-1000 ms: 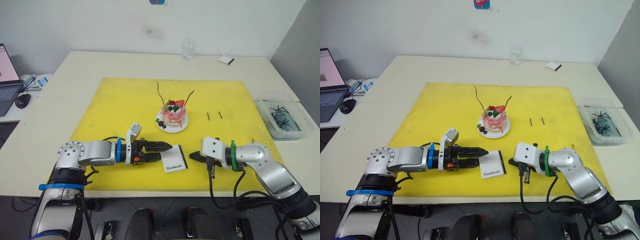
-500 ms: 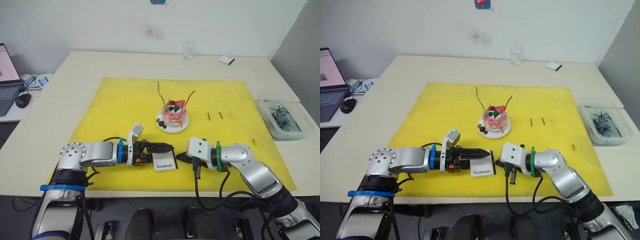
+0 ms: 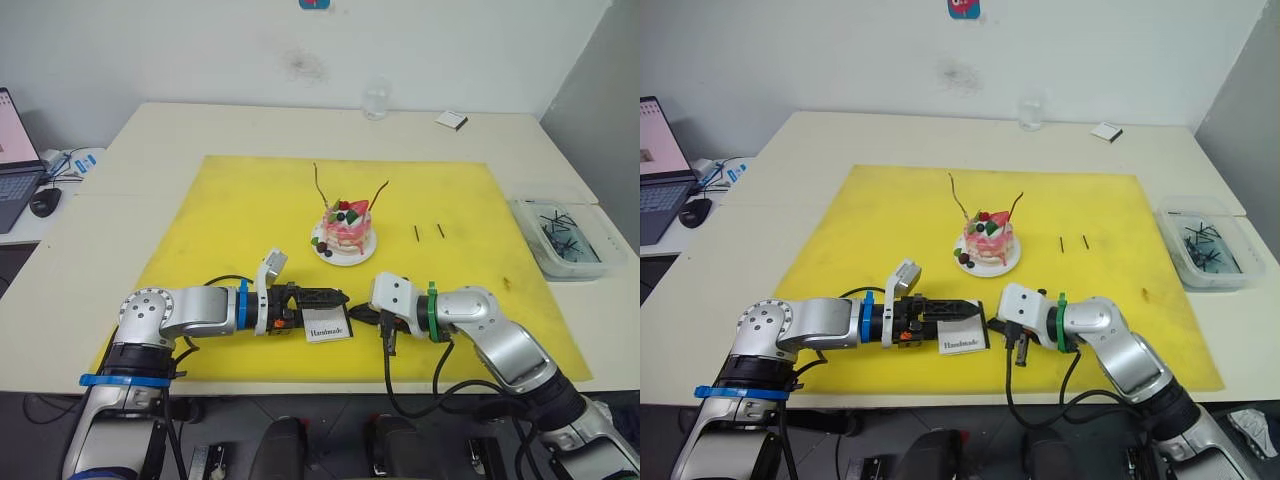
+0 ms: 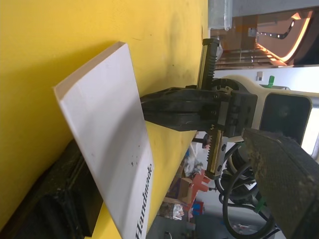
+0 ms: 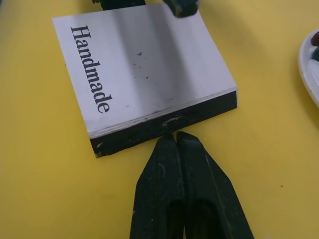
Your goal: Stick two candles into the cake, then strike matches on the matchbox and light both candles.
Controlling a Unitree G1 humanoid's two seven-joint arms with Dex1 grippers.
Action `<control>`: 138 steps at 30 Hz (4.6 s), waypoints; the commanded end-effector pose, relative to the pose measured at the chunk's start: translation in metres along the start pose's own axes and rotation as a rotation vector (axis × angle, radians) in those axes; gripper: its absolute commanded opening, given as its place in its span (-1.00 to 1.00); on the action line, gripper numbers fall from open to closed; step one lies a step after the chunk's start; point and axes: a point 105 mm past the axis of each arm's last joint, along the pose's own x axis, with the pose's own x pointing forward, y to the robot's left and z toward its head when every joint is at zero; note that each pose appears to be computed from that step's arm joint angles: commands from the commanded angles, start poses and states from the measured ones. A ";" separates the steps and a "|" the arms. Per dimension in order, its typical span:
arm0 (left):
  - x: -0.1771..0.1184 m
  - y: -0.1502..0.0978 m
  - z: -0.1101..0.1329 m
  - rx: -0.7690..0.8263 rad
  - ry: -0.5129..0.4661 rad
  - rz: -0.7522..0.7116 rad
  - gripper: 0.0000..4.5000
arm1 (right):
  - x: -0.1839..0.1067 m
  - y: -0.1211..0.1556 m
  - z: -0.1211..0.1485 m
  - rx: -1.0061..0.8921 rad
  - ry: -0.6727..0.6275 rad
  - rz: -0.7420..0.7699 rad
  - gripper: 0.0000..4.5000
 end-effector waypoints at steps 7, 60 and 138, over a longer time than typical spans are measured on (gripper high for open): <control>0.003 0.010 -0.011 -0.012 0.023 0.056 1.00 | 0.004 -0.002 0.015 -0.006 -0.066 -0.001 -0.98; -0.031 -0.075 -0.005 0.645 -0.366 -0.154 -0.99 | -0.066 -0.126 -0.023 0.465 -0.287 -0.968 0.59; 0.002 -0.090 0.027 0.747 -0.243 -0.306 -1.00 | -0.105 -0.032 0.091 -0.001 -0.358 -0.125 -0.99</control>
